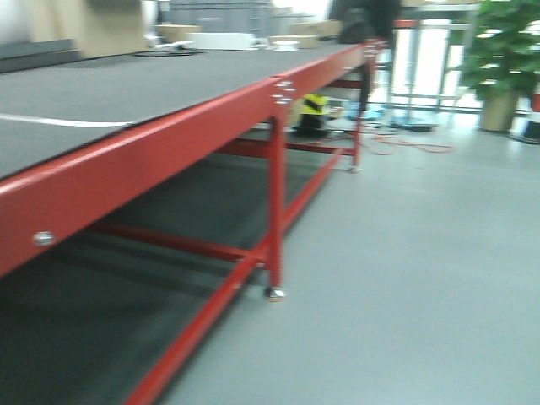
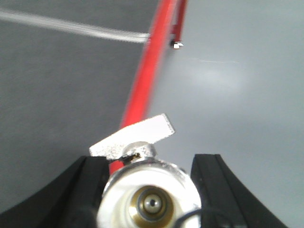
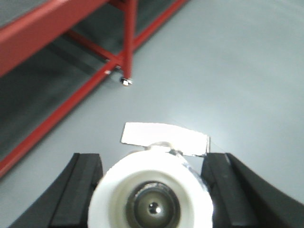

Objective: Place valve from conveyor to right shelf box
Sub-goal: 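Drive the base to the steel shelf of blue boxes, holding valves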

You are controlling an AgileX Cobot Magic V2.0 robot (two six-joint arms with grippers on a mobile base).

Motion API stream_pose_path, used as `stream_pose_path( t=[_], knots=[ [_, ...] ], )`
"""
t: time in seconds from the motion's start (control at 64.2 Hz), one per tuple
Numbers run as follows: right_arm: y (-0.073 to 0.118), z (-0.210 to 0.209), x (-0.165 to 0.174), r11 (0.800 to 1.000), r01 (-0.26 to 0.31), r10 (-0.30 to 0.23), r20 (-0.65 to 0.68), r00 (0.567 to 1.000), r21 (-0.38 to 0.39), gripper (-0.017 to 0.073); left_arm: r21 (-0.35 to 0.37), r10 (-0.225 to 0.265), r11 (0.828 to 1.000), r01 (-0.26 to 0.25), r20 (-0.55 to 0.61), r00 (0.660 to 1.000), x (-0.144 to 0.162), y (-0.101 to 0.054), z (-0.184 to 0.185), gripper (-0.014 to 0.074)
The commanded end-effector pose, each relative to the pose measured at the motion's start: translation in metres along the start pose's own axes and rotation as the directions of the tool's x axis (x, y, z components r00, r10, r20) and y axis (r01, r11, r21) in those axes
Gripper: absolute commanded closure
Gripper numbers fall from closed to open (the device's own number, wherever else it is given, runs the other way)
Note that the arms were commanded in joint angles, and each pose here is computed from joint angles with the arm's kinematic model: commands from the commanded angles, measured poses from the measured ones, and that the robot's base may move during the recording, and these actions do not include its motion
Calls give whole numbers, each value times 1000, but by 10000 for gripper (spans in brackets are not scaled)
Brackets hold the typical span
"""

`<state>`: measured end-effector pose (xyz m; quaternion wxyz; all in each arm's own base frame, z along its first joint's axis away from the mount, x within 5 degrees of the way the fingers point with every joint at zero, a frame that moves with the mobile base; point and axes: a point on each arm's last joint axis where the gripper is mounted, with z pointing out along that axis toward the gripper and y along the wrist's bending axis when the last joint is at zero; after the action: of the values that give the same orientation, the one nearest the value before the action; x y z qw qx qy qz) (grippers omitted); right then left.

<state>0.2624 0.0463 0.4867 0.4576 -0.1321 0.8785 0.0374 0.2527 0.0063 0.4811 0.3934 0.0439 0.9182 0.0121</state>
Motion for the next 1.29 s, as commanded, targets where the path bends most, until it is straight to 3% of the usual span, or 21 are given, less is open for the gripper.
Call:
stream_pose_path(
  t=[0.0, 0.296, 0.592, 0.903, 1.277],
  knots=[
    [-1, -11, -9, 1000, 8, -10, 95, 995, 24, 713, 4, -6, 1000, 6, 55, 998, -3, -2, -9, 704],
    [-1, -11, -9, 1000, 8, -10, 95, 995, 24, 713, 4, -6, 1000, 6, 55, 998, -3, -2, -9, 704],
    [-1, -11, -9, 1000, 8, -10, 95, 995, 24, 713, -11, -6, 1000, 8, 176, 984, -14, 0, -10, 704],
    [-1, -11, -9, 1000, 8, -10, 95, 995, 24, 713, -31, -2, 999, 13, 333, 943, -29, 2, -14, 704],
    [-1, -11, -9, 1000, 8, -10, 95, 995, 24, 713, -43, 3, 999, 18, 435, 901, -38, 3, -18, 704]
  ],
)
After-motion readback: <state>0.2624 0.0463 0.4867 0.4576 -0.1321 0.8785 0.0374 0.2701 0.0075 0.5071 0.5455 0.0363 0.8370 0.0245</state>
